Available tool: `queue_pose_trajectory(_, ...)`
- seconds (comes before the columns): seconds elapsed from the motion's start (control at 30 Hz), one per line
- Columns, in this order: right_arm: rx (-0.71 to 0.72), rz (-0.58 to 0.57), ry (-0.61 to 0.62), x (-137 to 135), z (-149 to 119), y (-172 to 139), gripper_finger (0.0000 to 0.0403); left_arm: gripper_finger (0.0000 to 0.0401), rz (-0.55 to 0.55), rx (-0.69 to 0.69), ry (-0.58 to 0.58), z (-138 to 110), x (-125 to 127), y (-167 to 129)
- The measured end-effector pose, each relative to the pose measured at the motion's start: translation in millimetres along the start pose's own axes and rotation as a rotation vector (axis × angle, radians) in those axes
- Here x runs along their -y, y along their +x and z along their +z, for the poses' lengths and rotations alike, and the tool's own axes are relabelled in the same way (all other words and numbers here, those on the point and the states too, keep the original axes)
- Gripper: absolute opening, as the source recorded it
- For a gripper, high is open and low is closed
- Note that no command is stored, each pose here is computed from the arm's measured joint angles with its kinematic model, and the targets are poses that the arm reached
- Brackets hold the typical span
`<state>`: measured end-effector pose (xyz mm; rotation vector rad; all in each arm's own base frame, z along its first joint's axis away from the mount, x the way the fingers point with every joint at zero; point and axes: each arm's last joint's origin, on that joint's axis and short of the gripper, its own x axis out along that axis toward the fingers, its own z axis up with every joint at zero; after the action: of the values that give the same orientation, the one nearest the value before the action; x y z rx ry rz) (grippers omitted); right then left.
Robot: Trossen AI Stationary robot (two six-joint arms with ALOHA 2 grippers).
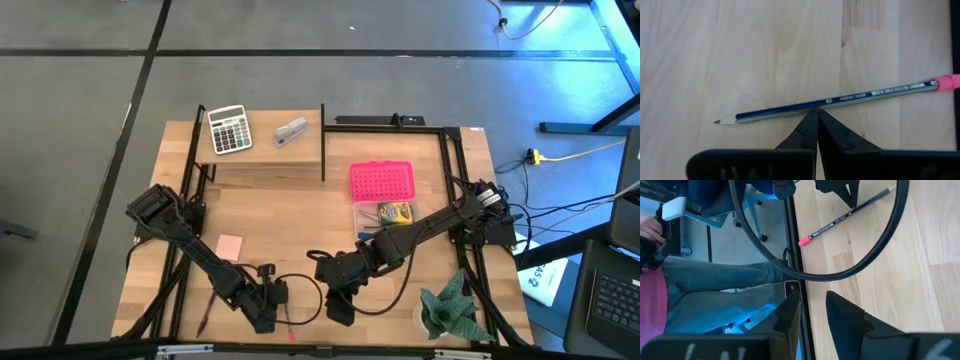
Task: Pack school essentials
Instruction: Put the pink pencil into the pink supply box
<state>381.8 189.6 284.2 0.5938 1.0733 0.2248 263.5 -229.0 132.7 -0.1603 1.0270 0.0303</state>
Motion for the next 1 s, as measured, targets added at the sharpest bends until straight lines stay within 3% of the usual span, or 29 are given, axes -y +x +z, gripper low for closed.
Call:
queue_pose_trajectory(0.53, 0.009, -0.006, 0.008, 5, 4, -1, 0.0096, 0.0, -0.004, -0.003, 0.022, 0, 0, 3)
queue_pose_trajectory(1.0, -0.002, -0.017, 0.011, 6, 3, -1, 0.0096, 0.0, 0.022, 0.019, 0.088, 18, -17, 11)
